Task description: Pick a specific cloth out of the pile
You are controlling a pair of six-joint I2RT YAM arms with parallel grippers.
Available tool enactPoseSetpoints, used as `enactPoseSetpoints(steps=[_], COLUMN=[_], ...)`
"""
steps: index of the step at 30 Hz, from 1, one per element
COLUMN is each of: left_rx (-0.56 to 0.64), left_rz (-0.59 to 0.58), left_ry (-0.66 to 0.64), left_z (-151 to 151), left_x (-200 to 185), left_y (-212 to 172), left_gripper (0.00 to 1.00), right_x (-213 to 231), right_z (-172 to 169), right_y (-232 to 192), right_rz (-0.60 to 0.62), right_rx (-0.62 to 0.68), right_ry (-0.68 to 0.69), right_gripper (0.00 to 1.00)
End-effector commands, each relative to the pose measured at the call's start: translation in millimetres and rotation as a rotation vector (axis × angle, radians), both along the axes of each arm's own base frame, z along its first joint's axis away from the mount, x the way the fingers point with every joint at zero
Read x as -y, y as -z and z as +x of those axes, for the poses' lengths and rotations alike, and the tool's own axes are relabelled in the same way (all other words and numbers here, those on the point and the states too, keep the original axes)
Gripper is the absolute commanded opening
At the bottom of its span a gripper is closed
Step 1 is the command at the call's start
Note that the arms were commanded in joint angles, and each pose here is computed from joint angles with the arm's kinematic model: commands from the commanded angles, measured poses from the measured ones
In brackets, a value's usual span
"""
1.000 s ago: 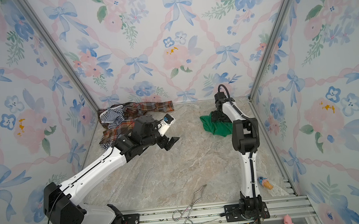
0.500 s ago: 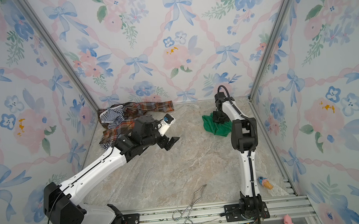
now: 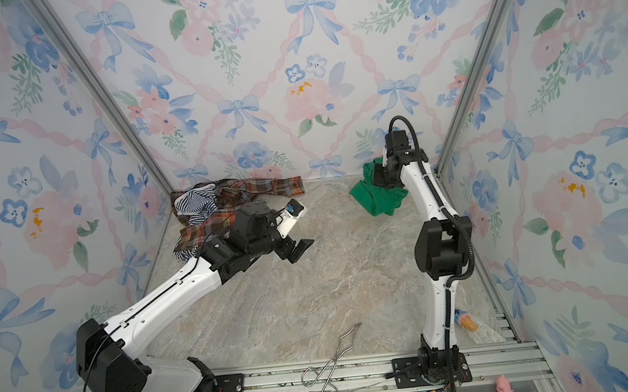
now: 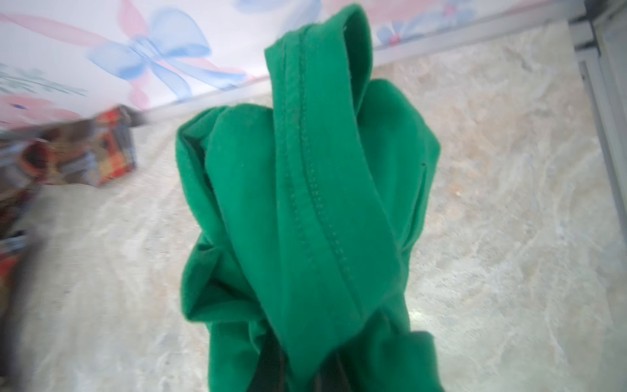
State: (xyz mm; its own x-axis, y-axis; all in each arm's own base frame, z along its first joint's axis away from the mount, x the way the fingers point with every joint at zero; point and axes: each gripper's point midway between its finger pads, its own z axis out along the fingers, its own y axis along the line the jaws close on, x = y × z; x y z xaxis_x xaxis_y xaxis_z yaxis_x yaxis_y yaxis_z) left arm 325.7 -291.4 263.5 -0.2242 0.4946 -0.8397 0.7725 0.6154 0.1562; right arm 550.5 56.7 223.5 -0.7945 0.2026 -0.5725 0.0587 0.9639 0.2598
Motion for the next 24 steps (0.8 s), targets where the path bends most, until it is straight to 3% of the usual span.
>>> enactPoseSetpoints(steps=[1,9,12,18,24], left_rx=[0.017,0.018,0.017,0.010,0.009], left_rz=[0.000,0.014,0.011,0.017,0.024], left_ry=[-0.005,-0.013,-0.011,-0.011,-0.014], left_z=[-0.5,1.0,1.1,1.9,2.9], left_x=[-1.4,-2.4,-2.3,-1.7,-1.6], left_y=[-3.1,0.6,-0.1,3.6,6.1], left_gripper=[0.98,0.98,0.98,0.98,0.98], right_x=[-29.3,1.1,23.4,63.0,99.5], right_z=[-12.5,-4.0,-5.1,-16.9,-32.5], right_y=[-17.3,38.9,68.0,138.4,175.7], right_rz=[0.209,0.501,0.538,0.488,0.227], right_rx=[-0.034,-0.150,-0.179,-0.278,-0.351], right_ry=[-0.073,0.043,0.094,0.172,0.239], right_gripper=[0.00,0.00,0.00,0.00,0.00])
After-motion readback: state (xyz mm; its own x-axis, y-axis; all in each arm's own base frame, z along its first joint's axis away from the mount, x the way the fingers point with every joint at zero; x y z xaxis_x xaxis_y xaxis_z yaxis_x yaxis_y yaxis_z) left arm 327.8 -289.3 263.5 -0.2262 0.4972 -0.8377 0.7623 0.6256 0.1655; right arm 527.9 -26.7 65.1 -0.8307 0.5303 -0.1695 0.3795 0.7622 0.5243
